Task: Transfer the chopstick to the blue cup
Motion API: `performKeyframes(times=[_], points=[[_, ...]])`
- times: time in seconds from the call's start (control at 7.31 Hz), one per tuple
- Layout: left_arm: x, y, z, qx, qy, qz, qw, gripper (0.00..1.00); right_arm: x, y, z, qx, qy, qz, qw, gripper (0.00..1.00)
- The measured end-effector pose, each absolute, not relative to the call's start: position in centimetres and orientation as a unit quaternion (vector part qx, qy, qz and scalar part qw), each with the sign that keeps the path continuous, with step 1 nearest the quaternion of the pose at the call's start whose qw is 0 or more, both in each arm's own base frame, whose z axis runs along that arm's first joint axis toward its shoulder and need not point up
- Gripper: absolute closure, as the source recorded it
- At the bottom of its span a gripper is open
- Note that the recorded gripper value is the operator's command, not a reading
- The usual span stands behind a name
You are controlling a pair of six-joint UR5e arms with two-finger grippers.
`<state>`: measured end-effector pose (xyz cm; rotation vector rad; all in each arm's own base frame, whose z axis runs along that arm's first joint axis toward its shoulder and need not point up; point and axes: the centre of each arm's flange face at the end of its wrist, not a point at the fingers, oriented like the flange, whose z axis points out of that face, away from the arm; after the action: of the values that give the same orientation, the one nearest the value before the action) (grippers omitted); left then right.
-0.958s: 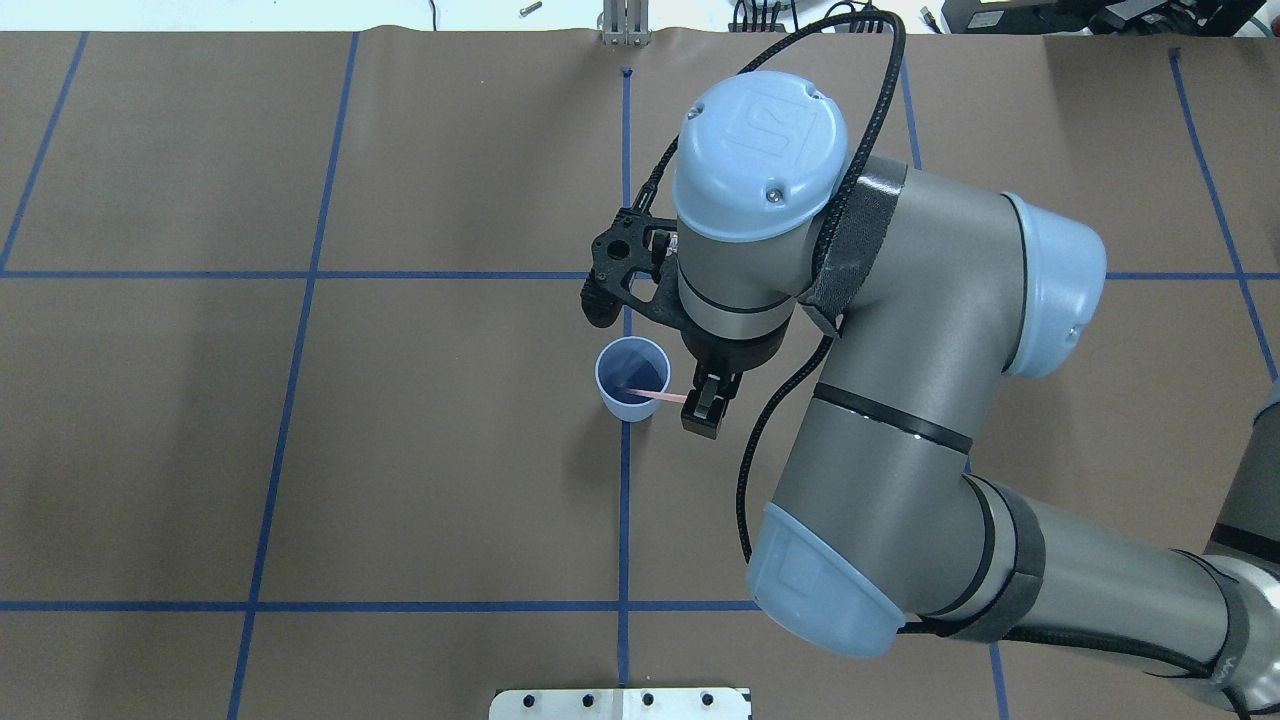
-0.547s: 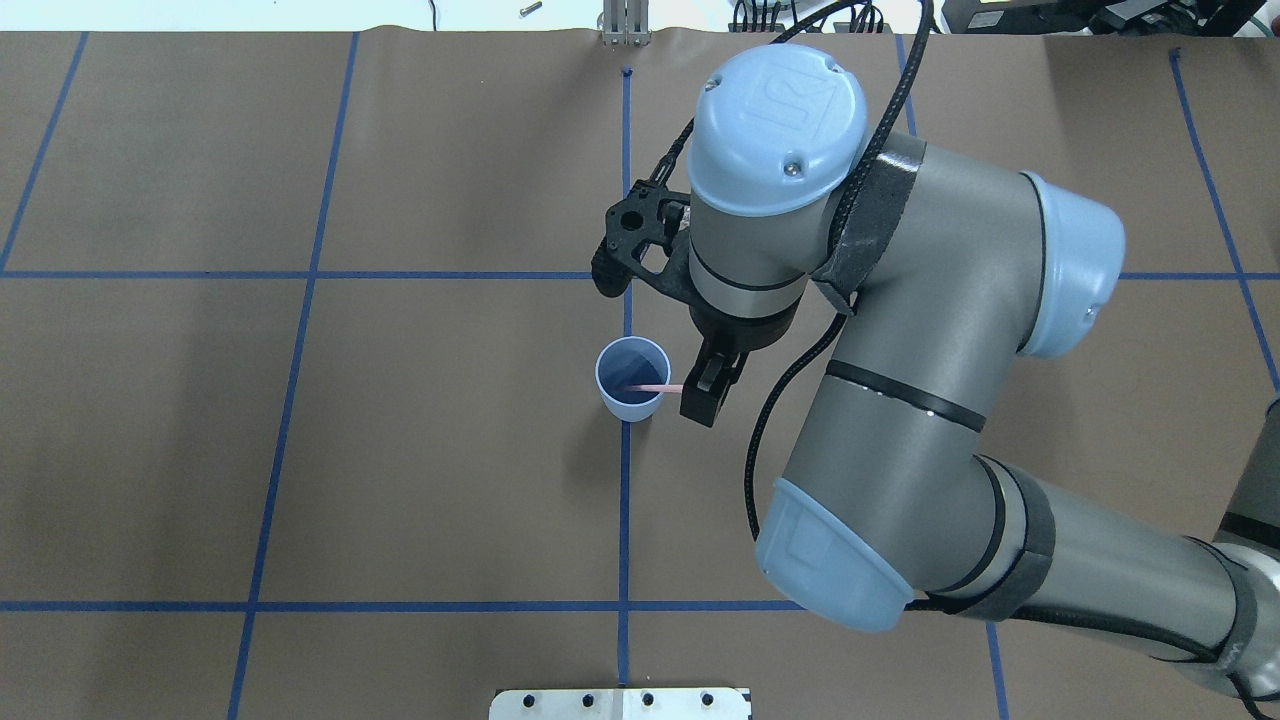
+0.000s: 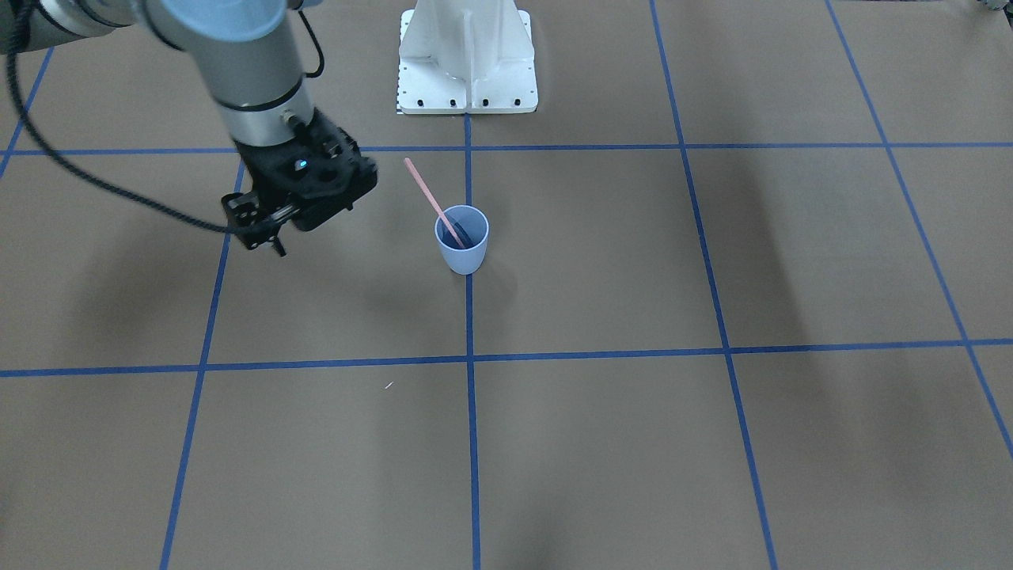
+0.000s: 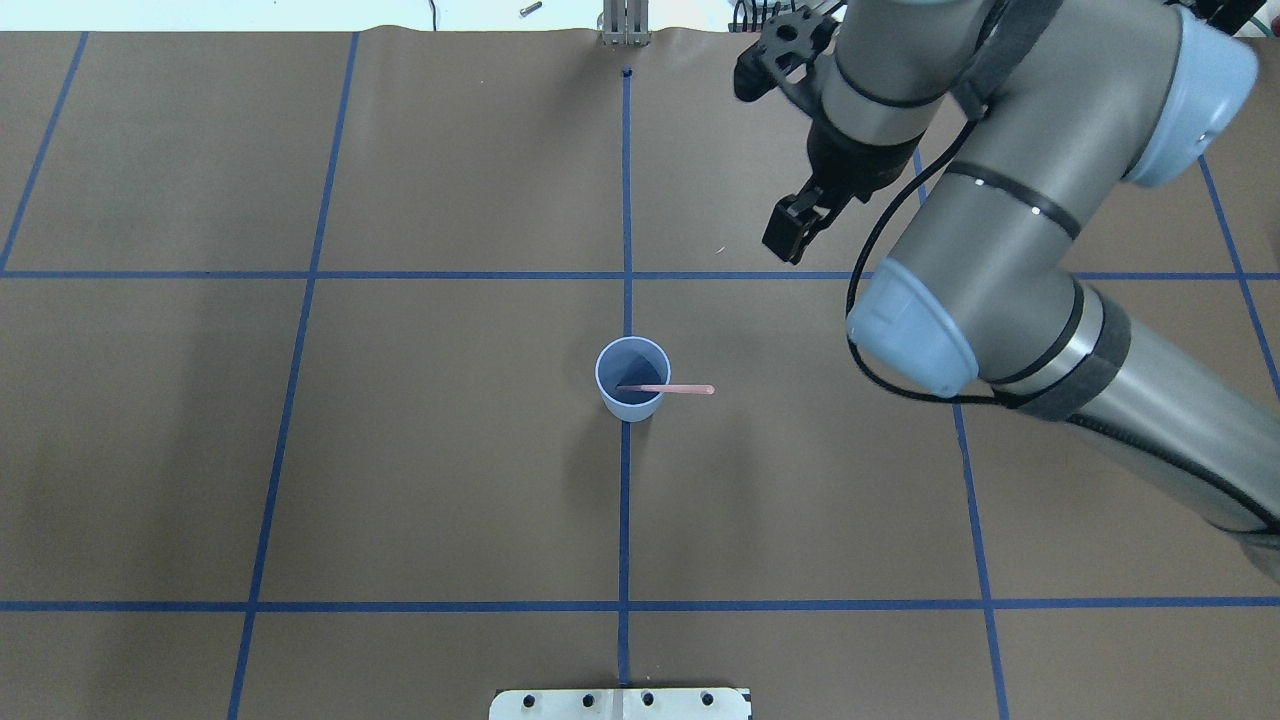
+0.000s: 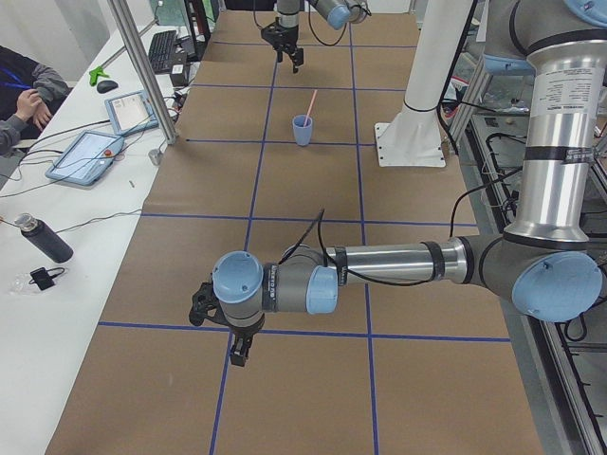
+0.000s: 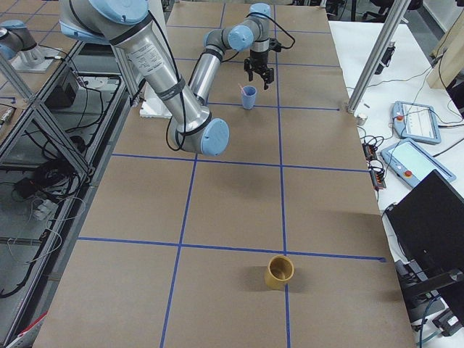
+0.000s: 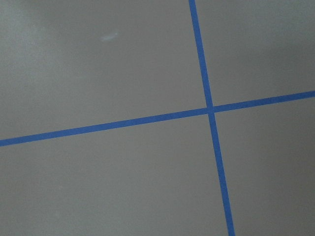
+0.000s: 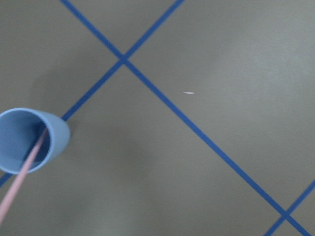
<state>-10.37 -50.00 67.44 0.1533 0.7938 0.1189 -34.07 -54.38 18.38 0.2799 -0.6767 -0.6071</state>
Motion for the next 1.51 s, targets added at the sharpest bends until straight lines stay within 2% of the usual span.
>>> performKeyframes(times=[0.41,0.68,1.09,1.51], points=[[-10.4,-50.2,66.2,0.07,0.388,0.031,0.919,0.01,-23.8,-63.2,32.2,0.078,-0.339,-0.189,0.918,0.0],[-10.4,-50.3,65.0,0.071,0.388,0.013,0.919,0.01,-14.8,-63.6,41.9,0.048,-0.327,-0.138,0.934,0.0],[-10.3,-49.8,64.9,0.074,0.388,0.015,0.919,0.01,0.2,-57.3,54.7,0.02,-0.313,-0.098,0.945,0.0],[-10.2,-47.9,66.1,0.067,0.39,0.013,0.918,0.01,5.7,-50.9,59.2,0.013,-0.313,-0.054,0.948,0.0]])
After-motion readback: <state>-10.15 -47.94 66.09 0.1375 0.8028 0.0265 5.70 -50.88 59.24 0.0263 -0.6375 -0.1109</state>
